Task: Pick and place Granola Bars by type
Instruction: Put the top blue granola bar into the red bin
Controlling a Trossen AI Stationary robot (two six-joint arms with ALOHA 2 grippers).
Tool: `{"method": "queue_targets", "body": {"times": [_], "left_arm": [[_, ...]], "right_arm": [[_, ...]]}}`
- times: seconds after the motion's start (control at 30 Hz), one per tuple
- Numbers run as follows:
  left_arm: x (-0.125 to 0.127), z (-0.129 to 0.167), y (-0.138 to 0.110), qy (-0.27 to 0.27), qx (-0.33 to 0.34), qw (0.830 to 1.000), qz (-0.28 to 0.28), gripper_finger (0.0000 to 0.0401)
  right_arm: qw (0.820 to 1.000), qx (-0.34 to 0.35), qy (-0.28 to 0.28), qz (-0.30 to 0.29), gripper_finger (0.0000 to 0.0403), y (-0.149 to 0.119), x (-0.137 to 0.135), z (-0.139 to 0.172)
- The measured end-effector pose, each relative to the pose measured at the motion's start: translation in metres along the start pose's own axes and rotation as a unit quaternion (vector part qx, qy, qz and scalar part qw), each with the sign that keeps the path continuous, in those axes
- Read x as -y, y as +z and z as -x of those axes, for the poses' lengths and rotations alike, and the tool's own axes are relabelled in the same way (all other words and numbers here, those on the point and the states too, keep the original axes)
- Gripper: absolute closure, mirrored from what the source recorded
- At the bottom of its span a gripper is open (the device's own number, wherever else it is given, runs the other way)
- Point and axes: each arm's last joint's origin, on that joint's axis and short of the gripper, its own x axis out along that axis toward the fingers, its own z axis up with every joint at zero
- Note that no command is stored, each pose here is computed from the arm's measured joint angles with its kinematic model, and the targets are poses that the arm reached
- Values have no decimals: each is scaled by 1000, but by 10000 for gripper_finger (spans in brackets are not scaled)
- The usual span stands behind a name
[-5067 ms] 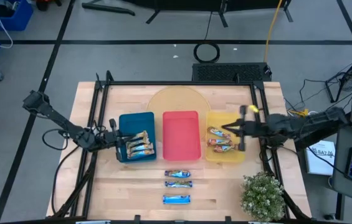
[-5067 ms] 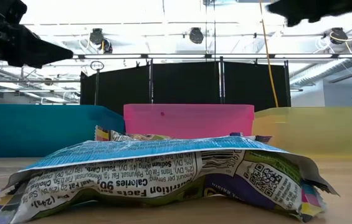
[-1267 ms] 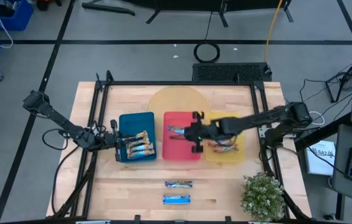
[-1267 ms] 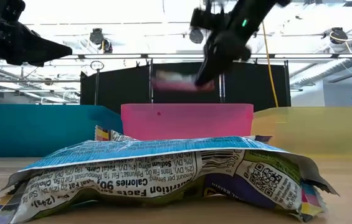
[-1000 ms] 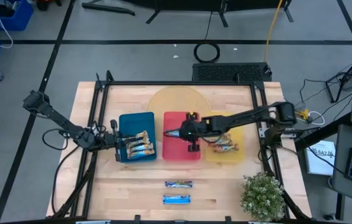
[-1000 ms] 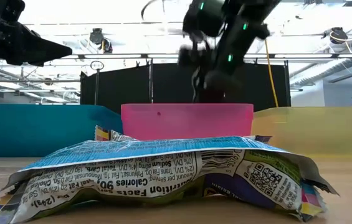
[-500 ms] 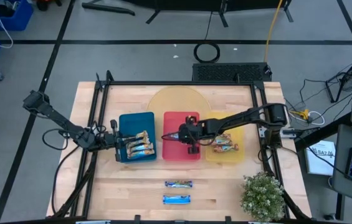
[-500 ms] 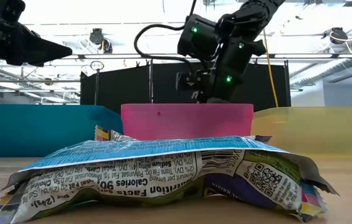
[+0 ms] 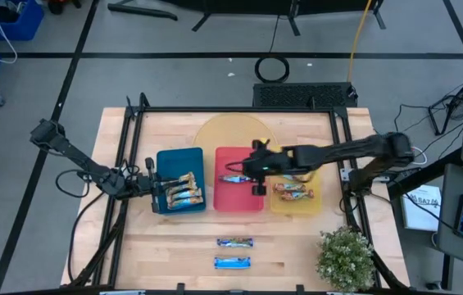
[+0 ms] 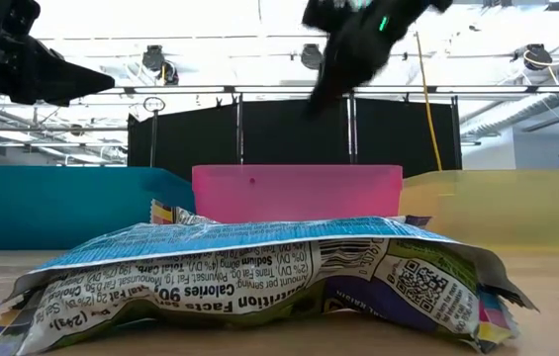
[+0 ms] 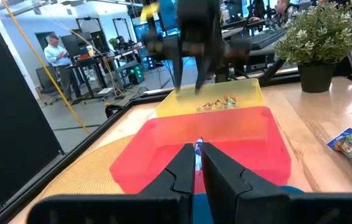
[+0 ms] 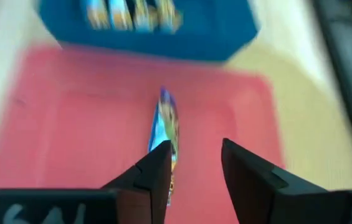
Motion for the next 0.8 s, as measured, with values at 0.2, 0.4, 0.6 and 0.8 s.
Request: {"method": "queue_targets", "body": {"times": [0.2, 0.4, 0.6, 0.8], "left_arm": [[0, 0, -1, 0, -3, 1000, -3, 364], [1, 0, -5, -3, -18, 1000, -6, 364], [1, 0, -4, -1, -17, 1000, 13, 364], [4, -1, -4, -41, -34, 997, 58, 364]], "right_arm": [[991, 126, 15, 43, 311, 0, -10, 78], [962, 268, 45, 34, 394, -50, -14, 134], [945, 321, 62, 27, 396, -114, -25, 133], [936, 351, 15, -7, 402, -158, -33, 110]]}}
